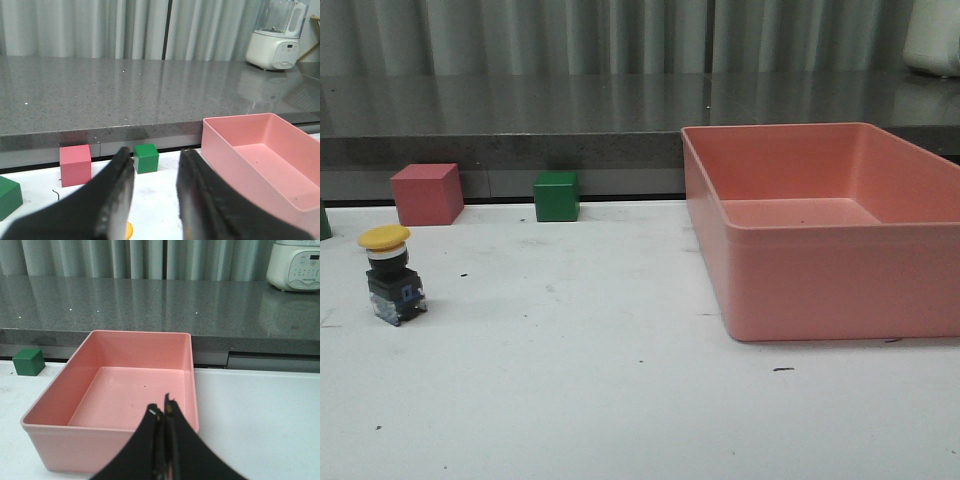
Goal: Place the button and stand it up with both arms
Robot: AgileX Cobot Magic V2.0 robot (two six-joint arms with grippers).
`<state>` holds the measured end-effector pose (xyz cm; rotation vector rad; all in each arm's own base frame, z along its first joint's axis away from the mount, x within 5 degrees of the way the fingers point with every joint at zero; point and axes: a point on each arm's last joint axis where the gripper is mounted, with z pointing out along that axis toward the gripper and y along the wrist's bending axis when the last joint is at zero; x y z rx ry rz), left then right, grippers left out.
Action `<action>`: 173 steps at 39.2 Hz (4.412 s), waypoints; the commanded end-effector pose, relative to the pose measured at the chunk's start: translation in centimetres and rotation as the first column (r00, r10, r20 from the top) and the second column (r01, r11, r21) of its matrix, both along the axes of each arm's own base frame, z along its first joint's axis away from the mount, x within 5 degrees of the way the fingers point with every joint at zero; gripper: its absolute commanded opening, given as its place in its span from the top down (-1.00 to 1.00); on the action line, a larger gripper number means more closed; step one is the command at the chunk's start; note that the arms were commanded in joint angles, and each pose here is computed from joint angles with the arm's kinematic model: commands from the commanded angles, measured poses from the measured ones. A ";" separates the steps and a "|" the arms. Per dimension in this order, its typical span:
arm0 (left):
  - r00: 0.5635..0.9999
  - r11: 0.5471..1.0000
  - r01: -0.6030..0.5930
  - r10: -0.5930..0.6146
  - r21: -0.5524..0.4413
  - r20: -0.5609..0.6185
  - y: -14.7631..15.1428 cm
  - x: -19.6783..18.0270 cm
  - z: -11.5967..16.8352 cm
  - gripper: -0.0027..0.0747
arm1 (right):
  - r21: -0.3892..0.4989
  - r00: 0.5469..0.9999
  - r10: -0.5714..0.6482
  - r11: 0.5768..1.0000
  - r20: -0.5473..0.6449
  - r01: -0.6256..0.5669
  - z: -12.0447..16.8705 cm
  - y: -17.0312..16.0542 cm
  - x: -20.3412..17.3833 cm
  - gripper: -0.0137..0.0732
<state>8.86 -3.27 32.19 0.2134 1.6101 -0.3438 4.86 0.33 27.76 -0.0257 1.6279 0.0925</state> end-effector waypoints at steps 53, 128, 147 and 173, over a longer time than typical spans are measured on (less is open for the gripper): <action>0.963 0.989 -0.146 0.151 -0.038 0.223 2.5 -5.2 -4.2 0.98 | -0.012 0.995 -0.001 1.000 0.104 0.002 1.6 0.0 -0.1 0.84; 0.942 0.938 -0.334 0.335 -0.089 -0.001 3.2 -3.3 -12.5 0.98 | -0.011 1.000 -0.002 1.000 -0.001 0.002 -4.9 0.1 1.5 0.84; 0.942 0.938 -0.334 0.335 -0.089 -0.001 3.2 -3.3 -12.5 0.98 | 0.044 0.997 -0.028 0.999 -0.071 0.032 -9.0 0.0 0.7 0.84; 0.942 0.938 -0.334 0.335 -0.089 -0.003 3.2 -3.3 -12.5 0.98 | 0.045 0.998 -0.033 0.998 -0.054 0.036 -8.9 -0.1 0.6 0.84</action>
